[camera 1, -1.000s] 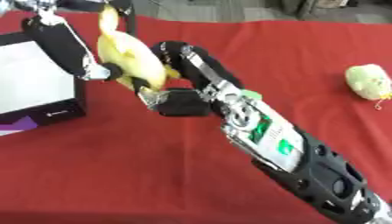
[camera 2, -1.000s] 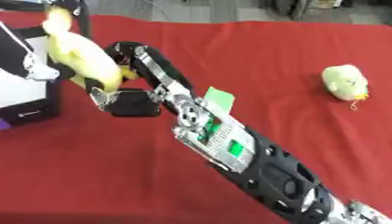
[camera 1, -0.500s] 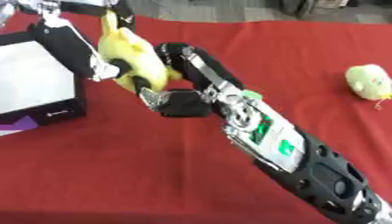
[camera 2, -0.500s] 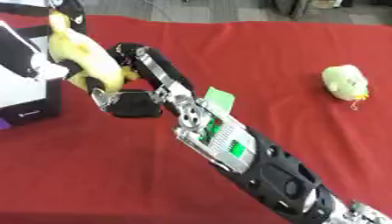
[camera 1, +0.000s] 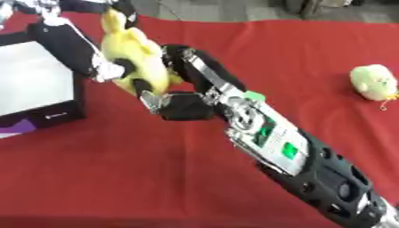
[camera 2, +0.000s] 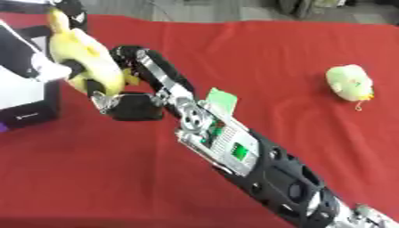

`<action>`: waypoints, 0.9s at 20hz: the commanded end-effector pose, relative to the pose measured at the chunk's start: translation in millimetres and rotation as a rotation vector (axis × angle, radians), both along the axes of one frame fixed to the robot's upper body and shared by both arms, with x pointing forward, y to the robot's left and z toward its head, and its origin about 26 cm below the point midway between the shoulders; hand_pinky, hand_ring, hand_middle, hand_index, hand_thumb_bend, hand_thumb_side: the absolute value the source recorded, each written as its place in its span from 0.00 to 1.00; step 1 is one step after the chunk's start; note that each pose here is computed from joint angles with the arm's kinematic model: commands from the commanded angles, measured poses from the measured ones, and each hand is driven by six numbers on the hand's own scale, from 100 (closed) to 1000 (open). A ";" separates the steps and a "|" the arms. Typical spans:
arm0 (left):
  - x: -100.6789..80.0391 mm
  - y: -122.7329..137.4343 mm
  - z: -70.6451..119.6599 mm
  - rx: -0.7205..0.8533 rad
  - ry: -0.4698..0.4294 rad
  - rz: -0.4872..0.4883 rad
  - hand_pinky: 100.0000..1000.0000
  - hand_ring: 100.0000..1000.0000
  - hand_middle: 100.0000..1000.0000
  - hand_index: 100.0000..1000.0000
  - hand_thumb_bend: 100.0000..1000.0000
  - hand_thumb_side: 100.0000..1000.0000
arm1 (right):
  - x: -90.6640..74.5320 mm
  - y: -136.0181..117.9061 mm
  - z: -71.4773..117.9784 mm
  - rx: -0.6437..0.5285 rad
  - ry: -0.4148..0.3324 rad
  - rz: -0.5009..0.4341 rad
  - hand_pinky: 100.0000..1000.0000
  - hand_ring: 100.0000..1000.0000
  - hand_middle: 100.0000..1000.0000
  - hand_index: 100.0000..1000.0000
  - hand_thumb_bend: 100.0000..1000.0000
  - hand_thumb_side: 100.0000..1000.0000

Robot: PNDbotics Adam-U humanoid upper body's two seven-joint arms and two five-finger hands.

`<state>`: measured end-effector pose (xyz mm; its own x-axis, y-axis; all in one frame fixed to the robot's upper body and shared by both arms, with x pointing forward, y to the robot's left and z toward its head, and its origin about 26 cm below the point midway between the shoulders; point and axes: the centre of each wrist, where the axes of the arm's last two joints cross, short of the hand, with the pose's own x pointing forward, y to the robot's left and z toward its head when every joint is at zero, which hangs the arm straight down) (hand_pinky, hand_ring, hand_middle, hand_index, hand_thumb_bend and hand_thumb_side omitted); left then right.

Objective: Pick up the objects with one hand, pass them to the other hand, and then place them into the box on the other side of the table.

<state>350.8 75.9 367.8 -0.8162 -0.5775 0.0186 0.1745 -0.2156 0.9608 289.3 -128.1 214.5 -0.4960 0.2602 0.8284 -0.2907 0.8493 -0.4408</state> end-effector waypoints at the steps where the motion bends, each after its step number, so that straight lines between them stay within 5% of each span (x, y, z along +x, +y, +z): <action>1: -2.9 3.5 10.4 -0.010 -0.031 0.015 0.75 0.59 0.43 0.46 0.05 0.05 | -4.2 0.3 5.2 -0.021 -0.018 0.015 0.72 0.65 0.68 0.67 0.00 0.22; 3: -3.1 3.8 10.3 0.003 -0.044 0.022 0.74 0.58 0.43 0.46 0.14 0.04 | -4.4 0.3 4.8 -0.040 -0.019 0.028 0.76 0.74 0.78 0.80 0.00 0.34; 8: -5.0 5.0 11.2 0.052 -0.100 0.028 0.73 0.57 0.43 0.48 0.28 0.05 | -3.4 -2.2 5.6 -0.069 -0.056 0.026 0.80 0.81 0.87 0.91 0.05 0.57; 18: 1.2 14.5 13.5 0.107 -0.188 0.087 0.72 0.56 0.45 0.52 0.41 0.07 | -3.3 -4.2 3.1 -0.109 -0.112 -0.028 0.82 0.82 0.88 0.94 0.09 0.49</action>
